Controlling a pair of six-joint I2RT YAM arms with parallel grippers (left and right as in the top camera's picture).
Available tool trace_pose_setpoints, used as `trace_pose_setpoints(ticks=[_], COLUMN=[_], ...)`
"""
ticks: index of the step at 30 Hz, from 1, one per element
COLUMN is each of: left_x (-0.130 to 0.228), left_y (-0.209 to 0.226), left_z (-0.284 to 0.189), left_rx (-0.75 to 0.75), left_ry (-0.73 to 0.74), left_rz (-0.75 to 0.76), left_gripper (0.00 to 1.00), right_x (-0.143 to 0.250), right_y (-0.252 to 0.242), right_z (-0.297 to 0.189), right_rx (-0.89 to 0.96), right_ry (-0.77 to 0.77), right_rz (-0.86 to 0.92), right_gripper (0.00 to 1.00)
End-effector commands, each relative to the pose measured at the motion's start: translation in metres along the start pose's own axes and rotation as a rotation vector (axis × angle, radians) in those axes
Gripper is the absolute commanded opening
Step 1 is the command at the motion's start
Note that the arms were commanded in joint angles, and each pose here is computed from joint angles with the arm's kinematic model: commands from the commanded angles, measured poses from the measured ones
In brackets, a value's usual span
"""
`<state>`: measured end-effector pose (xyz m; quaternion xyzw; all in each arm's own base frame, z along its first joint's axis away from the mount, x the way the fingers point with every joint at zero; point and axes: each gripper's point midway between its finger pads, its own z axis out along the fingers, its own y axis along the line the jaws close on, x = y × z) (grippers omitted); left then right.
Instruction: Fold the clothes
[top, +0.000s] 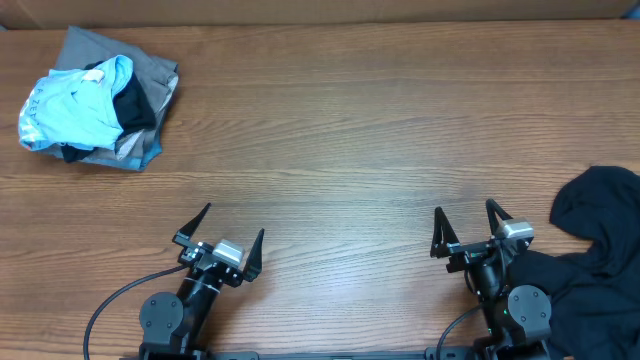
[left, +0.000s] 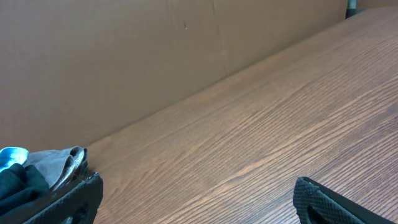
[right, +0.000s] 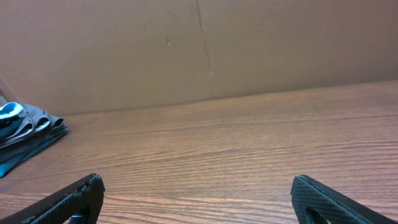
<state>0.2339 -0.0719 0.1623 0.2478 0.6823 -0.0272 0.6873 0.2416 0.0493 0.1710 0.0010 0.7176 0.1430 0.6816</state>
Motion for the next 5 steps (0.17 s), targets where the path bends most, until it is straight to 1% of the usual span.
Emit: trace_pose_setpoints(ticks=[1,5], left_x=[-0.0003,-0.0003], left_y=[-0.0028,-0.0028], left_z=[0.0001,0.0001], left_rx=[0.013,0.013], left_ry=[-0.005,-0.005], left_rz=[0.012,0.012], left_gripper=[1.0,1.0], right_x=[0.0018,0.0018], right_y=[-0.0009,-0.0009], right_z=[0.0002,0.0002], right_rx=[0.001,0.001], right_ry=[-0.004,-0.004], right_rz=[-0.001,-0.001], right_gripper=[1.0,1.0])
